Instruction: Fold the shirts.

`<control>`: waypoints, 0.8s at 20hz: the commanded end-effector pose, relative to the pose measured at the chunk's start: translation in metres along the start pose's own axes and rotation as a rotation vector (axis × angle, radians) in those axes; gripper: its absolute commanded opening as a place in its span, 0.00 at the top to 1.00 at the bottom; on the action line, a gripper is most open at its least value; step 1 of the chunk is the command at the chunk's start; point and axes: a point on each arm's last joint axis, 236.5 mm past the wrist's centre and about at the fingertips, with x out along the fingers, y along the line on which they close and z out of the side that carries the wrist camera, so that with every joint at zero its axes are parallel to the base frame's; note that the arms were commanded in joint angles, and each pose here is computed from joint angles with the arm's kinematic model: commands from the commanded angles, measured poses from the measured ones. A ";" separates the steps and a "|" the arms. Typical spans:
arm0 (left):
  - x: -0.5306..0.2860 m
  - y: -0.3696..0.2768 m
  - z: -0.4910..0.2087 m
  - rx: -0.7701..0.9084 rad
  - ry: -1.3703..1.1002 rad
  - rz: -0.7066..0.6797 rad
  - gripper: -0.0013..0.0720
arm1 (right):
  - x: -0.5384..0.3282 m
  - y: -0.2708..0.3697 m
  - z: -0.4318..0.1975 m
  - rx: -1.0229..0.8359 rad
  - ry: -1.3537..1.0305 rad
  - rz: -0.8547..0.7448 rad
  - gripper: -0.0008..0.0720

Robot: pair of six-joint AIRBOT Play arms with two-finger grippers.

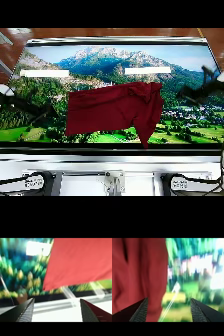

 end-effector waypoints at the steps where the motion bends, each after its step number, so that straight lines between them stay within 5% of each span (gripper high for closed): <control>1: 0.045 0.015 -0.031 -0.054 0.037 -0.041 0.06 | 0.018 0.003 -0.049 0.107 0.147 0.193 0.11; 16: 0.121 -0.026 -0.007 -0.067 -0.029 -0.093 0.12 | 0.030 -0.003 -0.032 0.115 0.065 0.165 0.11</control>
